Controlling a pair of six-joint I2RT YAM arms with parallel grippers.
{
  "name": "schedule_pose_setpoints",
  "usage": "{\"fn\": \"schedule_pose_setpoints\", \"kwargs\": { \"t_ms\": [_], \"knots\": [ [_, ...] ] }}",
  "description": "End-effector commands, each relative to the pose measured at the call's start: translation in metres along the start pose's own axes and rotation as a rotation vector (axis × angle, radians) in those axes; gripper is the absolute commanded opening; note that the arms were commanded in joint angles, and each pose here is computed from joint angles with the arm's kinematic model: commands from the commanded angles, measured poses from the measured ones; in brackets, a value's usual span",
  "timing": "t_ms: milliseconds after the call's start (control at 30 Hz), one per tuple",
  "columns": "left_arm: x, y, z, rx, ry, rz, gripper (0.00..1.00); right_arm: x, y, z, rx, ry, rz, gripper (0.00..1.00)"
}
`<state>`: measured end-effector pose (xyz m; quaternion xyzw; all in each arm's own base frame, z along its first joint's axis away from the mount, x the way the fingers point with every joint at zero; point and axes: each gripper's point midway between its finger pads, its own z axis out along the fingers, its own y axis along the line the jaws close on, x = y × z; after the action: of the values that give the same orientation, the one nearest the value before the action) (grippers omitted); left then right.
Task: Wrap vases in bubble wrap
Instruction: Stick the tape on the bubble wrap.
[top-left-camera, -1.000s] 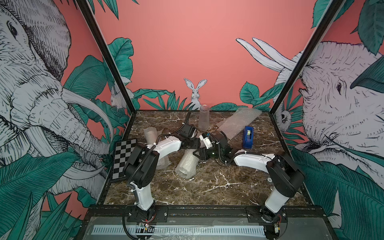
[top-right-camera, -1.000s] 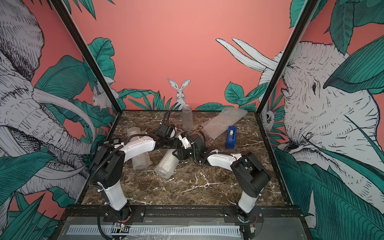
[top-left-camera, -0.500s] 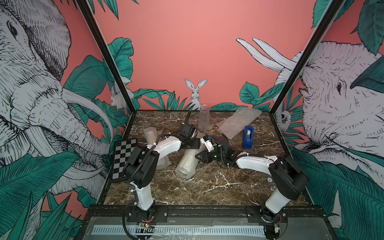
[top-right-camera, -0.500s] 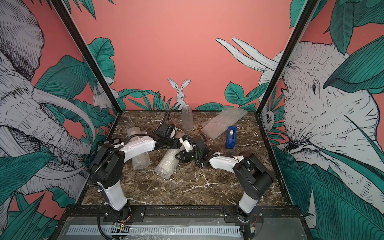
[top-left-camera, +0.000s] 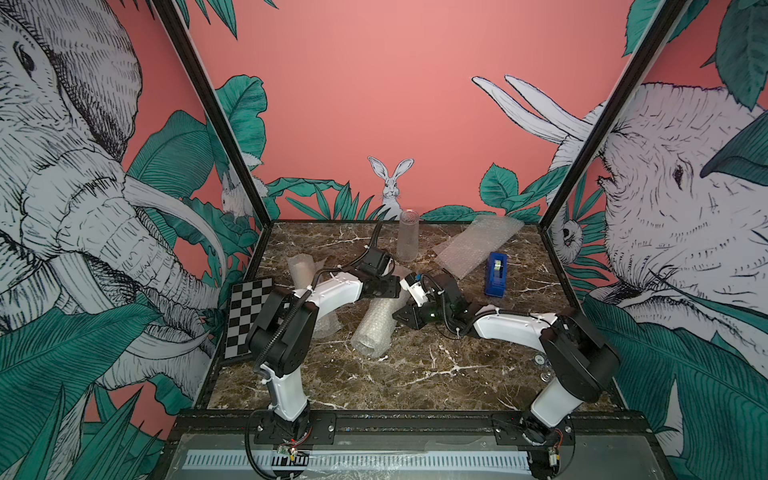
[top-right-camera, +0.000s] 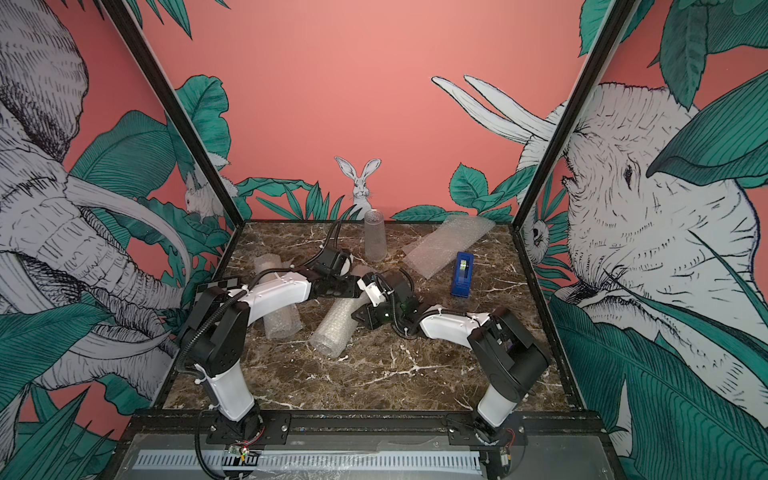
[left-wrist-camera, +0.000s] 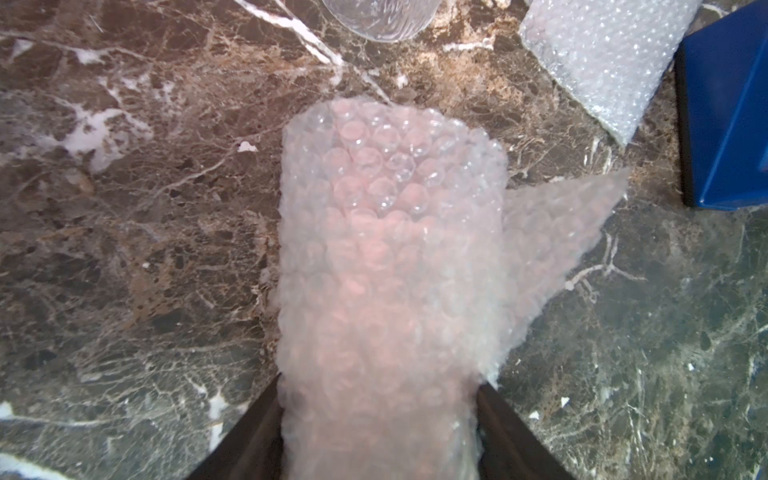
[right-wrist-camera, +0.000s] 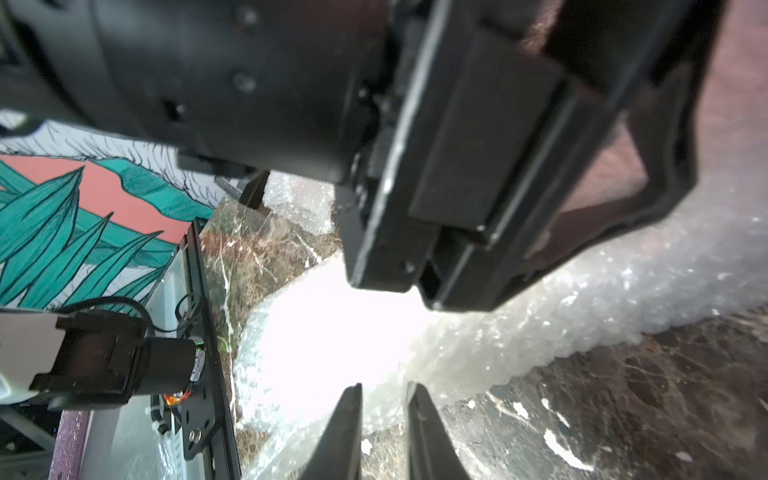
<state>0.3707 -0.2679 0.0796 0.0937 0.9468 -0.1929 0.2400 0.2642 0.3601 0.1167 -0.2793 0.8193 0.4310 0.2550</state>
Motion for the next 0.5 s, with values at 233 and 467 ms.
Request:
{"fn": "schedule_pose_setpoints", "kwargs": {
  "t_ms": [233, 467],
  "knots": [
    [0.038, 0.012, 0.002, -0.051, 0.128, -0.016, 0.64, -0.010, 0.048, -0.019, -0.077, 0.003, -0.163, 0.13],
    [0.040, 0.012, 0.002, -0.052, 0.133, -0.017, 0.64, -0.006, 0.049, -0.009, -0.087, 0.054, -0.164, 0.13]
  ]
}}
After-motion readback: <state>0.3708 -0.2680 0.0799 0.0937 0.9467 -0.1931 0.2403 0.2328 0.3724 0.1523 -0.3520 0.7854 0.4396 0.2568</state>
